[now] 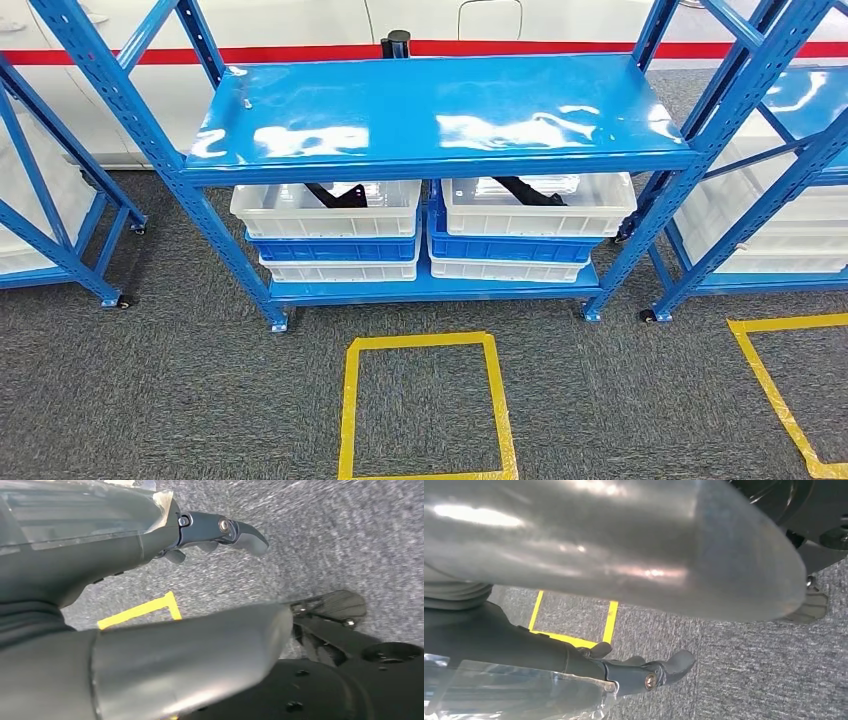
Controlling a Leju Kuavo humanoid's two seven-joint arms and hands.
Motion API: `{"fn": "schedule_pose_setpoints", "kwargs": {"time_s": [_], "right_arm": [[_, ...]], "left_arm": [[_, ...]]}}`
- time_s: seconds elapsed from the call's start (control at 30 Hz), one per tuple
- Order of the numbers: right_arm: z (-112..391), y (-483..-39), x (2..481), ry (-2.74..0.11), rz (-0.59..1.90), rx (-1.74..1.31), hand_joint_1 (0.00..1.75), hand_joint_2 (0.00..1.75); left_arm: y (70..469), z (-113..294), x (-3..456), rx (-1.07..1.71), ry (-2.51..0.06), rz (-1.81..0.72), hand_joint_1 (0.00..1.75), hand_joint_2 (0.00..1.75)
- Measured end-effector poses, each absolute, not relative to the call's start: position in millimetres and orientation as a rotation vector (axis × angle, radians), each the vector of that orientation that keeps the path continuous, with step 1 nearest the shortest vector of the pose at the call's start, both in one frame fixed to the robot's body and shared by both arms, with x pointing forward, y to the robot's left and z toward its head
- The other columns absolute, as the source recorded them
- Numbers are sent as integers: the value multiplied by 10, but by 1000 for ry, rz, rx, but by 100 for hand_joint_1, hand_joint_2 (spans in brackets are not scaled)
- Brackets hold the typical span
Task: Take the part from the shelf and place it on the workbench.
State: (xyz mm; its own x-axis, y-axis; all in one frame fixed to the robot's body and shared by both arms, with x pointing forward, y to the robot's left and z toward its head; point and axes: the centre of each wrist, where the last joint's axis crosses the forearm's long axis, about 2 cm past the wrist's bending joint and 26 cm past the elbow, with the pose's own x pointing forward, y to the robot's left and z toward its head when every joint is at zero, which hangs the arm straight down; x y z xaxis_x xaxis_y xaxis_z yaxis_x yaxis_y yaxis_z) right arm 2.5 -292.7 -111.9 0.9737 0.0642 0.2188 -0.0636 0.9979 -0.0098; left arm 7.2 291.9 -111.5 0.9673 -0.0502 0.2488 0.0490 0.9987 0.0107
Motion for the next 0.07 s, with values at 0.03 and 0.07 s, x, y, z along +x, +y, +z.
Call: {"fn": "schedule_pose_setpoints", "kwargs": {"time_s": [0.03, 0.07], "right_arm": [[-1119, -2928, 22, -222, 62, -1, 0, 0], [-1118, -2928, 21, -223, 61, 0, 0, 0]], "left_arm": [[2924, -1114, 69, 2, -247, -53, 0, 0], [2926, -1114, 67, 1, -245, -55, 0, 0]]}}
